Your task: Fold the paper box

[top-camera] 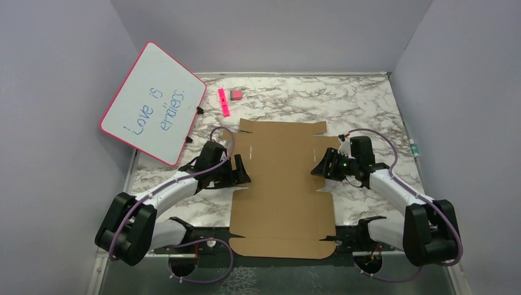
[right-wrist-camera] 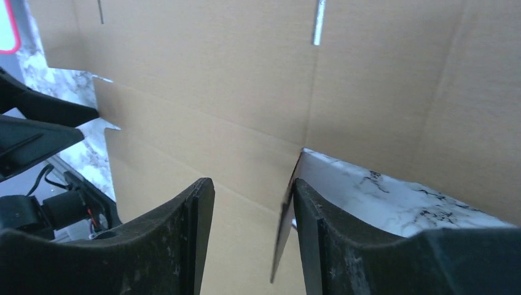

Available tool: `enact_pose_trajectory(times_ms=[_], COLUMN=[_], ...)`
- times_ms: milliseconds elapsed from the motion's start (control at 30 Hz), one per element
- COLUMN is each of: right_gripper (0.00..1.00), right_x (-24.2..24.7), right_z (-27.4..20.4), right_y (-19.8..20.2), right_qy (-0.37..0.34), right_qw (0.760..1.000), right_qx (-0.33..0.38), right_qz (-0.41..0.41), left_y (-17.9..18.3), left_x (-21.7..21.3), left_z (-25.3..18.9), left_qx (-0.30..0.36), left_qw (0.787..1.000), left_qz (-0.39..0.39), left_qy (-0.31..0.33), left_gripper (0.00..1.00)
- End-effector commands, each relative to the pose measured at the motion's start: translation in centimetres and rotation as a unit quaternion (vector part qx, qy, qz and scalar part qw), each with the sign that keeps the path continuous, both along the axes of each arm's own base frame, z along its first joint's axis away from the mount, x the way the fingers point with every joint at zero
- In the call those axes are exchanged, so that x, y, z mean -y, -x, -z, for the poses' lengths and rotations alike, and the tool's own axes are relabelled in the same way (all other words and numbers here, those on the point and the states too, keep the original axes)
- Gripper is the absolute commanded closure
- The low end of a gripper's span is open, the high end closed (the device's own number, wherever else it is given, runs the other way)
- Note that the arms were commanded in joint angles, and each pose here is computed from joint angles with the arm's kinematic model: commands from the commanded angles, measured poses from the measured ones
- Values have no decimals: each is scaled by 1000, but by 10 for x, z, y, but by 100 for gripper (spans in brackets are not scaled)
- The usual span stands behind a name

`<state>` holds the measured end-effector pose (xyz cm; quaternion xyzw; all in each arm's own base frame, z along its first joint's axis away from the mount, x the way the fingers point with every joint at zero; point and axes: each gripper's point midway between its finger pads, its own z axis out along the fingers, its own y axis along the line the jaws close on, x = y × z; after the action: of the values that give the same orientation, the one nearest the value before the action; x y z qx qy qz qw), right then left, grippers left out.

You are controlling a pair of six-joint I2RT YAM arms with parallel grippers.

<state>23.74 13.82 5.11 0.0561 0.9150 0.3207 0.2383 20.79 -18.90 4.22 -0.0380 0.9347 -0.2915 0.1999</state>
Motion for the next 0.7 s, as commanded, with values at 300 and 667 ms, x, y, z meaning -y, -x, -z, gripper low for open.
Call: enact_pose_trajectory(times_ms=[300, 667], right_gripper=[46, 33], right_x=[-29, -21], right_z=[-12, -62], right_y=[-5, -28], right_qy=[-9, 33], right_qw=[999, 991], right_qx=[7, 120], right_qz=[-49, -47], left_y=[-14, -17], left_x=[11, -9], left_z=[0, -2], left_qx=[25, 50], left_qw=[1000, 997], left_qz=[-14, -37], left_qy=[-6, -50], left_gripper=[16, 14])
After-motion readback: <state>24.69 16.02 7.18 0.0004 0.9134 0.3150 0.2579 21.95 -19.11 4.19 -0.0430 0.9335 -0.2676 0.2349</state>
